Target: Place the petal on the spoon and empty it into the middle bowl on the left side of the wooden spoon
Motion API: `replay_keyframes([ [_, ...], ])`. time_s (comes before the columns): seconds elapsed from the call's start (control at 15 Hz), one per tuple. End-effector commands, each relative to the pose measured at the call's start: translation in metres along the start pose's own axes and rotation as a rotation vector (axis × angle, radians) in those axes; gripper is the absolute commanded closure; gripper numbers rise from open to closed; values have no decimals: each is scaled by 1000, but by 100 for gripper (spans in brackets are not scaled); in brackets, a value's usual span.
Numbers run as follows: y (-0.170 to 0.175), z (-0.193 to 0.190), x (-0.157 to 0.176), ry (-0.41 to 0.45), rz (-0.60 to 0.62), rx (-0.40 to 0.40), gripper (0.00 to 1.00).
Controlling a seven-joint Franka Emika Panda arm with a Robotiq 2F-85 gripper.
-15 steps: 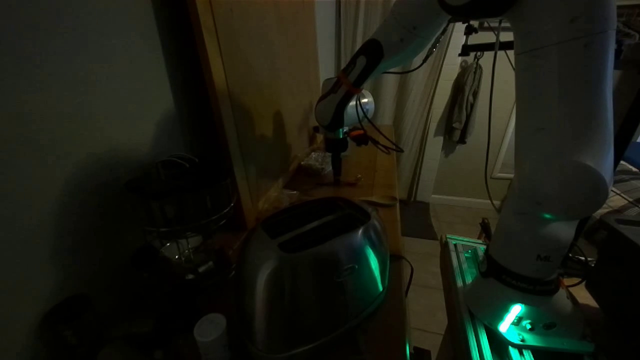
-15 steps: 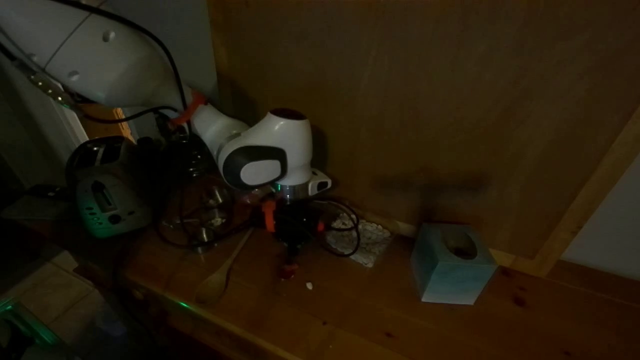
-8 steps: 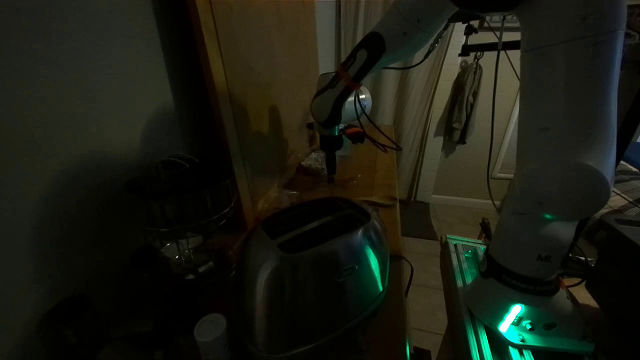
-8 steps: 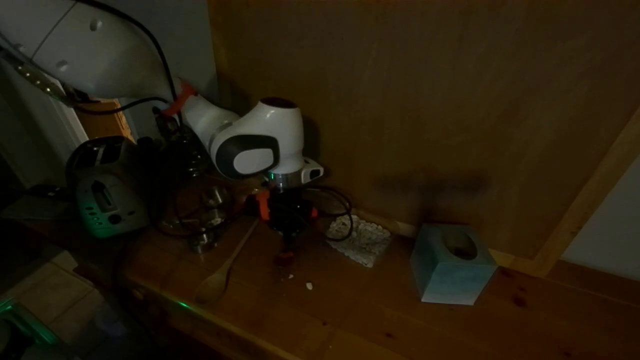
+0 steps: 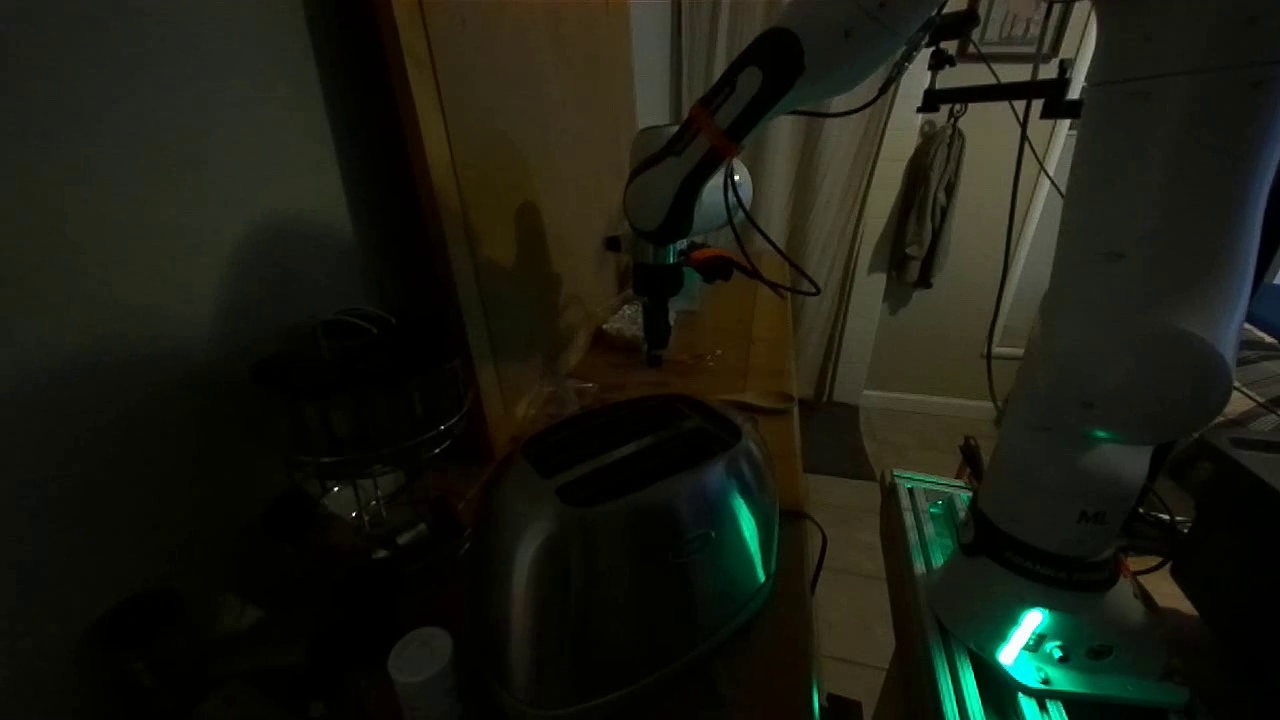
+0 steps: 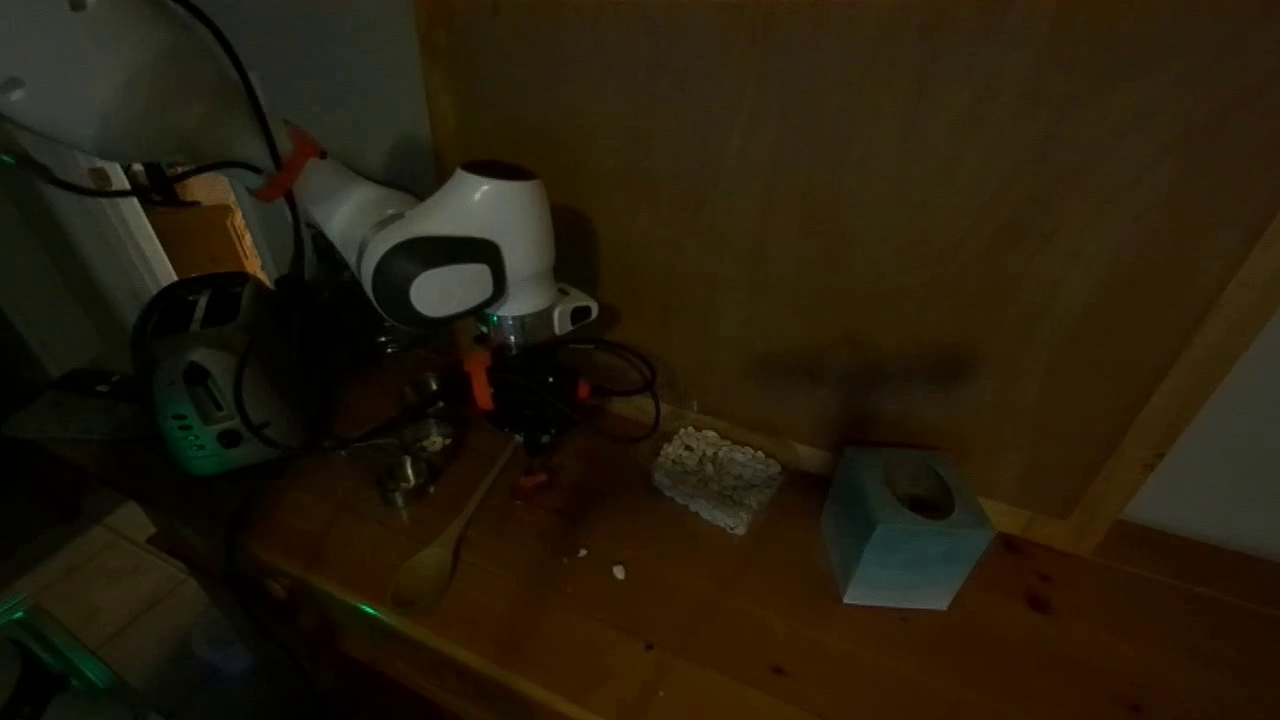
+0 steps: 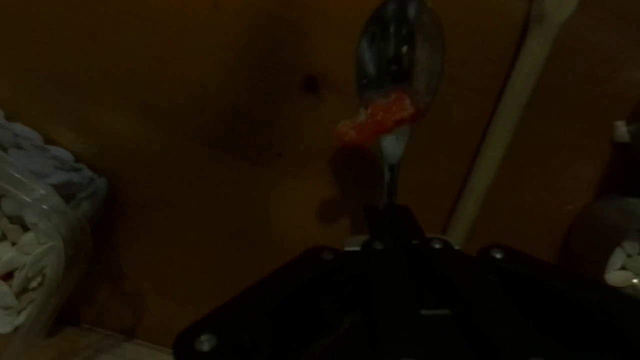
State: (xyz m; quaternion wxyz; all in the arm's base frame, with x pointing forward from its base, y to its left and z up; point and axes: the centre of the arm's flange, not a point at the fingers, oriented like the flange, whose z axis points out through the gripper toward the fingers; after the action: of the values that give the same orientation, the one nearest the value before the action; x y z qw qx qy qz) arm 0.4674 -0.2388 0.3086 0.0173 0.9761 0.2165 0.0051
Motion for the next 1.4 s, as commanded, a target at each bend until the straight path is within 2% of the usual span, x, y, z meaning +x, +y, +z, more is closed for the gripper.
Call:
replay_keyframes([
  [0.0, -41, -18, -10, 49, -81, 35, 94],
  [0.53, -98, -31, -2, 140, -259, 128, 95],
  [1.33, -131, -27, 17, 261, -394, 256, 95],
])
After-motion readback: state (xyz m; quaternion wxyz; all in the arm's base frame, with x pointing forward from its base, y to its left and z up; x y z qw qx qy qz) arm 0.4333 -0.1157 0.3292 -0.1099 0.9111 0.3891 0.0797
